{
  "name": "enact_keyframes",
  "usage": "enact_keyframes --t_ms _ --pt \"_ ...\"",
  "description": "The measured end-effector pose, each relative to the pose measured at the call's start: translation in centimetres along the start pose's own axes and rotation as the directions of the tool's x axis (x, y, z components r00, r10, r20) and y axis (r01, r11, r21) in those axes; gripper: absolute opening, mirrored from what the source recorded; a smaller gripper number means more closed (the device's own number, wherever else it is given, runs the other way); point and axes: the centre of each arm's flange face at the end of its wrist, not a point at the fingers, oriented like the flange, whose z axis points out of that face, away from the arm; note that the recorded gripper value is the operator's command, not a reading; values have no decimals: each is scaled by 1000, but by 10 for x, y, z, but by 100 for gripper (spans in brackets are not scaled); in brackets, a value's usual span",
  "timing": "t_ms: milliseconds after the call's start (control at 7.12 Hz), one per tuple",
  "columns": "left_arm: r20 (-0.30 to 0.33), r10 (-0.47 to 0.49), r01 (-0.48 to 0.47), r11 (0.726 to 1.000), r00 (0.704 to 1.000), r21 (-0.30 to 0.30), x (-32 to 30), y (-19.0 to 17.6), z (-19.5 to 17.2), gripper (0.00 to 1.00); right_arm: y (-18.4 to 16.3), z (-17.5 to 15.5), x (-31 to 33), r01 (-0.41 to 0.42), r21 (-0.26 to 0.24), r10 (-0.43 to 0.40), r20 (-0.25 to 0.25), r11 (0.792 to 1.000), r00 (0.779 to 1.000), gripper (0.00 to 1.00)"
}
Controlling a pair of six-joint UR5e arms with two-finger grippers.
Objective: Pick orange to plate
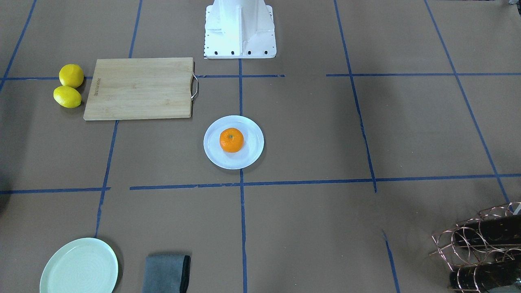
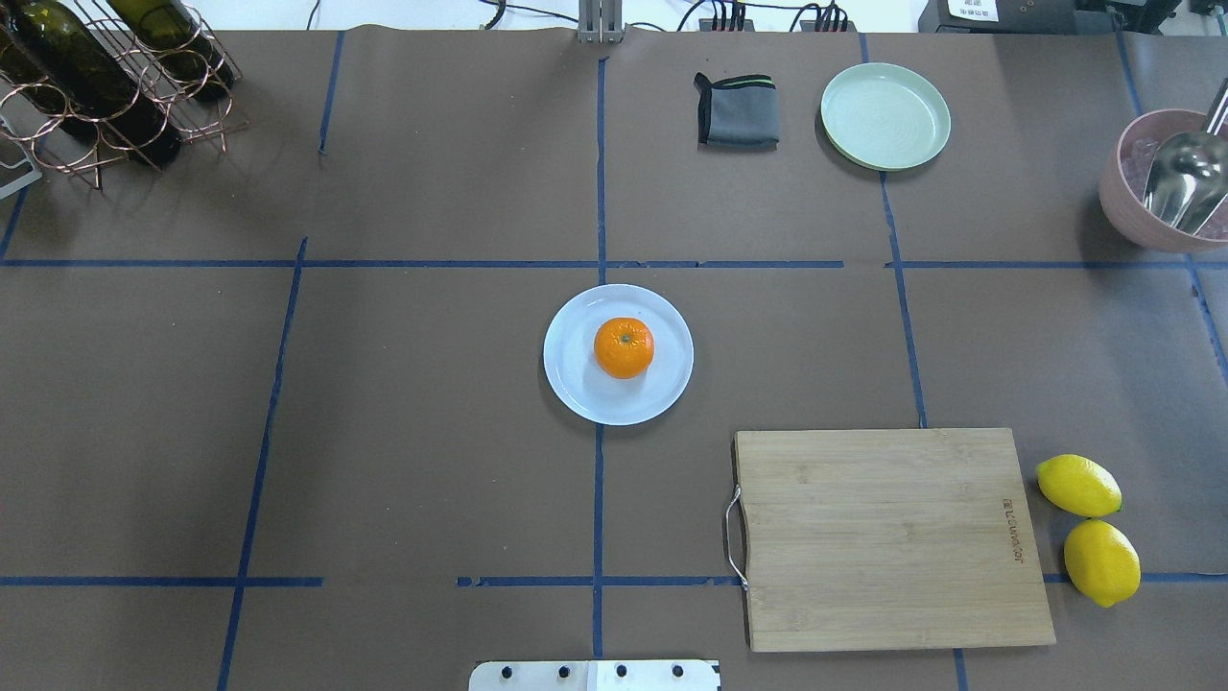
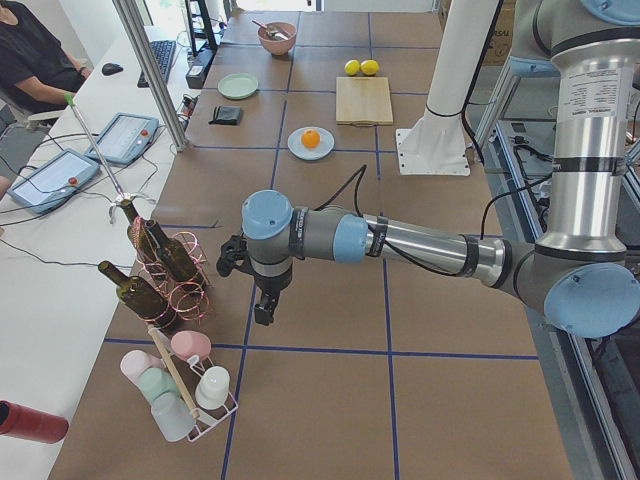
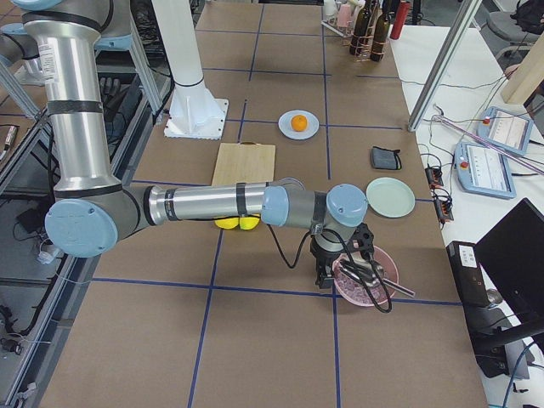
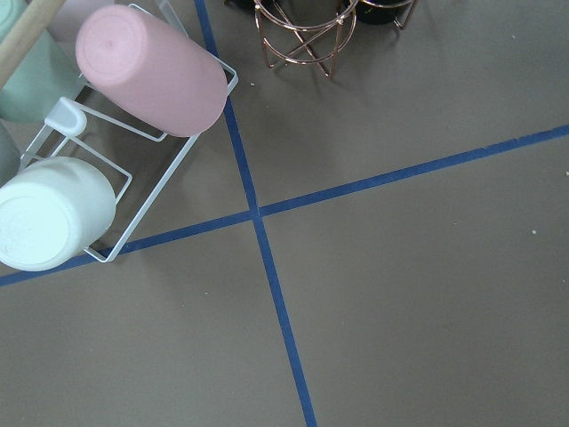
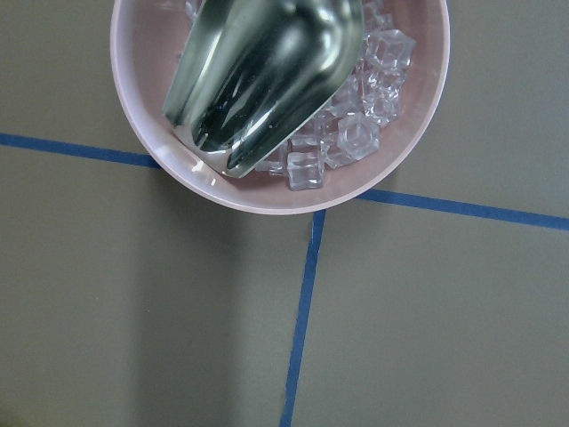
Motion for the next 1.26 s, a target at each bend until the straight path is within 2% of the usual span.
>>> enact_keyframes --t_ms 421,982,1263 --pt "-15 -34 34 999 999 -32 -11 13 13 100 9 7 5 -15 -12 16 7 1000 1000 100" --pt "-17 -34 33 999 999 -36 -13 20 17 100 27 9 15 -38 -10 38 26 999 999 100" --pt "-17 -31 30 999 999 -35 -14 20 18 100 24 4 12 -15 19 14 17 1000 1000 100"
